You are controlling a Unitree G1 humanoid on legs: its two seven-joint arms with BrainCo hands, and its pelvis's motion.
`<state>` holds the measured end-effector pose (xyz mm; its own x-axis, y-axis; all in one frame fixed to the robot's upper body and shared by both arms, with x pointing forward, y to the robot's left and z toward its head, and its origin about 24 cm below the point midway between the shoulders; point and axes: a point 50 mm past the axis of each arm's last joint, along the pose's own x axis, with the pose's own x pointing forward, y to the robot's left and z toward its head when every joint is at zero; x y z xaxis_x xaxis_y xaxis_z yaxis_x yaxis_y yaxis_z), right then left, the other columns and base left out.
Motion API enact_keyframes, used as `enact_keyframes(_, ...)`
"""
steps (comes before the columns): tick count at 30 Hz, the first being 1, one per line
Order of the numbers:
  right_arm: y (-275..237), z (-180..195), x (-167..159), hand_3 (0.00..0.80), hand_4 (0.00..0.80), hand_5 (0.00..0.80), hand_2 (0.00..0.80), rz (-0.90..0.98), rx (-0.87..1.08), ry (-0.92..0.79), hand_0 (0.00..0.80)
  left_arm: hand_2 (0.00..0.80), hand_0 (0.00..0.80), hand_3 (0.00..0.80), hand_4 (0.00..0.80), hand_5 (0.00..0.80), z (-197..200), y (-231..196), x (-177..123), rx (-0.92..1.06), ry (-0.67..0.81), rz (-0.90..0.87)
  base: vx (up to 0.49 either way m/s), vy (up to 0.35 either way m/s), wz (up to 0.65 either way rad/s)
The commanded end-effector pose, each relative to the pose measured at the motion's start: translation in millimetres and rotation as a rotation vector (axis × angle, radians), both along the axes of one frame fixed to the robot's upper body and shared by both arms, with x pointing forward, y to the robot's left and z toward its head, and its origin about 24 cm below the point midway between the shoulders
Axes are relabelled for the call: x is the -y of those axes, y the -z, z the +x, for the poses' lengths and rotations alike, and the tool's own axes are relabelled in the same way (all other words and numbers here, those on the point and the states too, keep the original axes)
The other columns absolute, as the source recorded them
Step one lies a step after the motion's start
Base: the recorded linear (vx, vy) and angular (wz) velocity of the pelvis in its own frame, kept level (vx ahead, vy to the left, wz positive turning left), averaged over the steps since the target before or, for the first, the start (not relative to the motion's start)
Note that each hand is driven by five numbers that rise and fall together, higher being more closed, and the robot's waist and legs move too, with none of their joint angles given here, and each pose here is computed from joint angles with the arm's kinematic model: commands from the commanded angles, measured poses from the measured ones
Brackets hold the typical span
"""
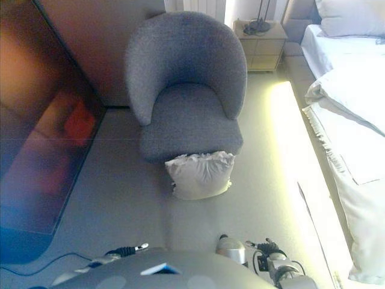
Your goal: Pick up the cushion and take it to the sofa
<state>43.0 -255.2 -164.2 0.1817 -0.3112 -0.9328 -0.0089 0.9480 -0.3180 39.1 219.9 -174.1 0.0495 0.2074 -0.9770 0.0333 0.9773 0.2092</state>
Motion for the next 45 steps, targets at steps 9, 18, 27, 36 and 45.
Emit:
enact_keyframes(9,3.0,20.2,-17.6,0.000,0.000,0.000,0.000,0.034,0.038,-0.007,0.000,0.000,0.000,0.000,0.000,0.000,5.9,-3.0,-13.1,0.003,0.011,0.036,0.008,0.003,0.05)
enact_keyframes(18,2.8,21.8,-18.2,0.000,0.000,0.000,0.000,0.034,0.045,-0.027,0.000,0.000,0.000,0.000,0.000,0.000,6.6,-3.2,-13.2,-0.022,0.051,0.026,0.000,0.000,0.00)
enact_keyframes(27,2.9,24.3,-20.3,0.000,0.000,0.000,0.000,0.049,0.051,-0.033,0.000,0.000,0.000,0.000,0.000,0.000,7.5,-3.5,-13.7,-0.029,0.053,0.037,0.009,-0.043,0.00)
enact_keyframes(36,1.9,29.2,-20.0,0.000,0.000,0.000,0.000,0.051,0.063,-0.049,0.000,0.000,0.000,0.000,0.000,0.000,8.0,-4.1,-16.1,-0.011,0.005,0.060,0.004,-0.101,0.01)
enact_keyframes(45,-5.7,53.1,-9.0,0.000,0.000,0.000,0.000,0.024,0.107,-0.069,0.000,0.000,0.000,0.000,0.000,0.000,8.4,-3.6,-14.6,0.066,-0.165,0.045,-0.006,-0.085,-0.04)
